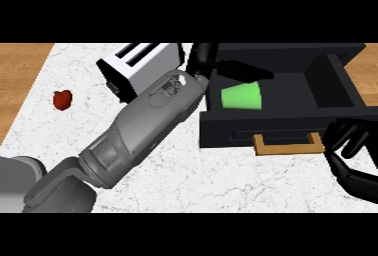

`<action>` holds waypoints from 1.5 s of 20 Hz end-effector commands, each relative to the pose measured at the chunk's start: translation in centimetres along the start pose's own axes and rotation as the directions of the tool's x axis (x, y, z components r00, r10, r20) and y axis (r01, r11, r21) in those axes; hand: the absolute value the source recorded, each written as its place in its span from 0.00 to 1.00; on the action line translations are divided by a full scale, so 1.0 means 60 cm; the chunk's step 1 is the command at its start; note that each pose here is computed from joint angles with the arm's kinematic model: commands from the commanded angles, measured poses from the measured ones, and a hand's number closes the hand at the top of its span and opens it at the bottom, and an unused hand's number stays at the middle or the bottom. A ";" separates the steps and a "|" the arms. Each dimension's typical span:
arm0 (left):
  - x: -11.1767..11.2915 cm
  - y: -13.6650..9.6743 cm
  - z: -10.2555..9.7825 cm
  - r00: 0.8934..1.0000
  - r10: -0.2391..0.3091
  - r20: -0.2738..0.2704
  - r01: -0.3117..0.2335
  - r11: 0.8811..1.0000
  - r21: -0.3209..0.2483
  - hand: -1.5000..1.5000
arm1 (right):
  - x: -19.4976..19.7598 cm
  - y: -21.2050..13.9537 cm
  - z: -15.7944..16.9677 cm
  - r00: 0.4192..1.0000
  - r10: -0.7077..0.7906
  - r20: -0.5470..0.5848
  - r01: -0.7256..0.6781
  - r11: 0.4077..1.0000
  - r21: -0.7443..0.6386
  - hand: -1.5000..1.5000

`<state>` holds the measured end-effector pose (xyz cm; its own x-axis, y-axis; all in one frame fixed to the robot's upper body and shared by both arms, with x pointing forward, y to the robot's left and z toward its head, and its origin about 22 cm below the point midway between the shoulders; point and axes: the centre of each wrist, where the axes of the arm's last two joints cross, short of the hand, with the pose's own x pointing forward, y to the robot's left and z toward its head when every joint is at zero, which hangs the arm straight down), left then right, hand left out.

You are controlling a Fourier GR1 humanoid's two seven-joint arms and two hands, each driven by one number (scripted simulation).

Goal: Pick up the cup, place it into the drawer and close the drawer

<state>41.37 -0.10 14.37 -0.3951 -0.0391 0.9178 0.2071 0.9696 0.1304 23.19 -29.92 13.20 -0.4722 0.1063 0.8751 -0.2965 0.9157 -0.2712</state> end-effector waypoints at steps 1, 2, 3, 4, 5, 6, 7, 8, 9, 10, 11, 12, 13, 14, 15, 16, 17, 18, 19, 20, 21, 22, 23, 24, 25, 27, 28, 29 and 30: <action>0.002 0.033 -0.012 0.999 0.033 -0.010 -0.033 0.999 0.031 0.00 | 0.011 0.019 0.008 0.994 0.106 -0.034 -0.103 0.990 0.099 1.00; 0.014 0.056 -0.018 0.999 0.047 0.010 -0.048 0.998 0.043 0.00 | 0.016 0.013 0.020 0.992 0.111 -0.055 -0.105 0.990 0.095 1.00; 0.016 0.031 -0.008 0.998 0.057 -0.005 -0.057 0.997 0.059 0.00 | 0.027 0.020 0.029 0.989 0.130 -0.073 -0.122 0.988 0.097 1.00; 0.027 0.065 -0.013 0.998 0.068 -0.015 -0.067 0.996 0.051 0.00 | 0.014 -0.014 0.026 0.978 0.179 -0.108 -0.167 0.980 0.108 1.00; 0.007 0.051 0.001 0.998 0.069 -0.005 -0.069 0.995 0.074 0.00 | 0.045 0.021 0.012 0.968 0.237 -0.085 -0.228 0.968 0.106 1.00; 0.014 0.072 0.003 0.997 0.079 -0.001 -0.079 0.995 0.059 0.00 | 0.021 -0.010 0.002 0.967 0.233 -0.100 -0.224 0.970 0.096 1.00; 0.004 0.094 0.004 0.998 0.064 -0.002 -0.064 0.995 0.075 0.00 | 0.016 0.024 0.018 0.964 0.251 -0.090 -0.243 0.966 0.083 1.00; 0.037 0.082 -0.001 0.996 0.088 -0.017 -0.087 0.993 0.078 0.00 | 0.033 0.025 0.007 0.952 0.281 -0.124 -0.272 0.959 0.080 1.00; 0.032 0.133 0.002 0.997 0.074 -0.007 -0.073 0.993 0.090 0.00 | 0.014 0.026 0.012 0.952 0.275 -0.135 -0.263 0.960 0.100 1.00; 0.024 0.135 0.005 0.997 0.076 -0.009 -0.075 0.992 0.099 0.00 | 0.026 0.033 0.005 0.941 0.314 -0.128 -0.302 0.948 0.105 1.00; 0.025 0.141 0.024 0.995 0.094 -0.023 -0.092 0.992 0.089 0.00 | 0.015 0.032 -0.006 0.933 0.327 -0.150 -0.316 0.944 0.093 1.00; 0.012 0.149 0.036 0.995 0.098 -0.007 -0.097 0.991 0.094 0.00 | 0.002 0.031 -0.018 0.934 0.321 -0.159 -0.313 0.947 0.075 1.00; 0.022 0.174 0.039 0.993 0.114 -0.019 -0.112 0.989 0.099 0.00 | -0.012 0.035 -0.015 0.928 0.340 -0.152 -0.329 0.940 0.092 1.00; 0.024 0.171 0.043 0.995 0.099 -0.023 -0.096 0.988 0.124 0.00 | -0.026 0.056 -0.010 0.924 0.342 -0.171 -0.332 0.939 0.087 1.00; -0.008 0.189 0.058 0.994 0.106 -0.031 -0.101 0.986 0.136 0.00 | -0.011 0.061 -0.029 0.905 0.396 -0.157 -0.384 0.917 0.106 1.00; 0.007 0.196 0.070 0.993 0.113 -0.036 -0.108 0.986 0.129 0.00 | -0.038 0.045 -0.024 0.895 0.409 -0.175 -0.394 0.912 0.118 1.00; 0.002 0.218 0.085 0.994 0.100 -0.032 -0.094 0.985 0.144 0.00 | -0.025 0.081 -0.022 0.895 0.410 -0.174 -0.397 0.912 0.106 1.00; 0.021 0.222 0.068 0.994 0.110 -0.023 -0.107 0.987 0.120 0.00 | -0.057 0.101 -0.049 0.884 0.448 -0.134 -0.432 0.892 0.131 1.00; 0.006 0.243 0.094 0.995 0.096 -0.011 -0.093 0.985 0.147 0.00 | -0.048 0.088 -0.049 0.869 0.472 -0.147 -0.457 0.881 0.124 1.00; 0.003 0.233 0.086 0.991 0.131 -0.018 -0.127 0.980 0.153 0.00 | -0.052 0.125 -0.052 0.845 0.522 -0.114 -0.496 0.846 0.194 1.00; 0.000 0.257 0.102 0.992 0.122 -0.032 -0.116 0.983 0.143 0.00 | -0.082 0.132 -0.045 0.830 0.543 -0.128 -0.514 0.834 0.201 1.00; 0.014 0.286 0.099 0.992 0.121 -0.020 -0.117 0.980 0.160 0.00 | -0.069 0.076 -0.050 0.779 0.606 -0.159 -0.562 0.788 0.251 1.00; 0.004 0.283 0.111 0.991 0.130 -0.027 -0.124 0.980 0.154 0.00 | -0.084 0.102 -0.061 0.766 0.629 -0.132 -0.580 0.765 0.279 1.00; 0.018 0.290 0.110 0.990 0.137 -0.033 -0.131 0.981 0.141 0.00 | -0.095 0.106 -0.051 0.712 0.687 -0.144 -0.621 0.712 0.328 1.00; -0.002 0.293 0.122 0.990 0.136 -0.026 -0.131 0.979 0.154 0.00 | -0.118 0.111 -0.061 0.699 0.703 -0.131 -0.635 0.695 0.337 1.00; -0.015 0.308 0.166 0.991 0.129 -0.038 -0.122 0.981 0.149 0.00 | -0.144 0.120 -0.050 0.656 0.745 -0.121 -0.668 0.647 0.367 1.00; -0.023 0.303 0.161 0.991 0.132 -0.029 -0.127 0.981 0.150 0.00 | -0.165 0.131 -0.076 0.632 0.767 -0.110 -0.690 0.622 0.371 1.00; -0.021 0.318 0.163 0.990 0.141 -0.027 -0.134 0.975 0.180 0.00 | -0.173 0.150 -0.078 0.632 0.769 -0.092 -0.696 0.616 0.370 1.00; -0.010 0.330 0.163 0.991 0.131 -0.025 -0.125 0.979 0.161 0.00 | -0.175 0.125 -0.099 0.599 0.796 -0.088 -0.713 0.580 0.395 1.00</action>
<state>37.70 19.44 12.87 -0.3376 0.0834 0.9376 0.1116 0.9926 -0.0482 28.57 -22.51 5.54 -0.4267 0.7822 0.4540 -0.1720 0.4226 -0.8898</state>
